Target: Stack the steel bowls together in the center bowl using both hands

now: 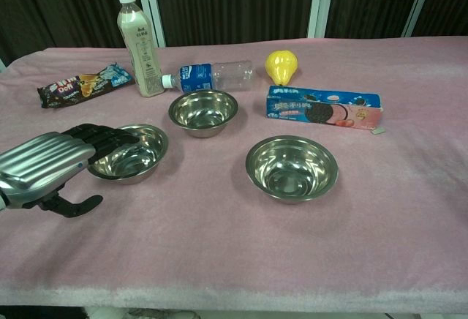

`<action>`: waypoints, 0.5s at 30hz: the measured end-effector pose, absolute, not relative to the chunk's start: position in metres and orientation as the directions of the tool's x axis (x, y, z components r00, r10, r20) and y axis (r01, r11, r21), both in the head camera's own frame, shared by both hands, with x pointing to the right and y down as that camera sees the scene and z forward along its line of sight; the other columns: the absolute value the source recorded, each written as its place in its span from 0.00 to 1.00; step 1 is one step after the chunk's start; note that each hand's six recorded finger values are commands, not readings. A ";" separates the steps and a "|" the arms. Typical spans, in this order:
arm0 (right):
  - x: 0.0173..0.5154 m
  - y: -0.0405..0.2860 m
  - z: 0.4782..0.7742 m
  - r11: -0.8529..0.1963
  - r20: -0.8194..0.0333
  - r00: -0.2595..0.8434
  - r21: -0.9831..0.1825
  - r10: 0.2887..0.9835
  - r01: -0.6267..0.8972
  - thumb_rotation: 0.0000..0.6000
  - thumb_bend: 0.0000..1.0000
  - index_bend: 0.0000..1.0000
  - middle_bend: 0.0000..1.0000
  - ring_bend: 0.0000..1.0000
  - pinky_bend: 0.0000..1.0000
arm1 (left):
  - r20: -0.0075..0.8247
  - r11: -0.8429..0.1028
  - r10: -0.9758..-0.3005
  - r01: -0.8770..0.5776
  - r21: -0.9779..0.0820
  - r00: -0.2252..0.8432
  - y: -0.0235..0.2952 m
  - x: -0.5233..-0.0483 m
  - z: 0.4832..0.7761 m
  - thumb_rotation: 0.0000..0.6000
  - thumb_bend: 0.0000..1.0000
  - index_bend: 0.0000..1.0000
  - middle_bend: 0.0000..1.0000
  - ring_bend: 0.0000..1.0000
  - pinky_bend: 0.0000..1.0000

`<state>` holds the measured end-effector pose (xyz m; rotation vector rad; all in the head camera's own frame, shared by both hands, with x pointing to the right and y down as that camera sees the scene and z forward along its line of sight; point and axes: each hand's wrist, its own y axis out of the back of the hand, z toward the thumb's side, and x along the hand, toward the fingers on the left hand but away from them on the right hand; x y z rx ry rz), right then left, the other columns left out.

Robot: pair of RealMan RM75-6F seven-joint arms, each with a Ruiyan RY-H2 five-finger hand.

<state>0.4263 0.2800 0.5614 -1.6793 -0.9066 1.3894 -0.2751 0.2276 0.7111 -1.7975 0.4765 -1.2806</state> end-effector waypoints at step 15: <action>0.427 0.280 0.561 -0.460 -0.448 0.154 -0.887 0.881 0.052 1.00 0.26 0.00 0.00 0.00 0.00 | 0.540 -0.541 -0.736 0.123 -0.832 0.408 0.222 -0.278 0.719 1.00 0.46 0.48 0.14 0.02 0.05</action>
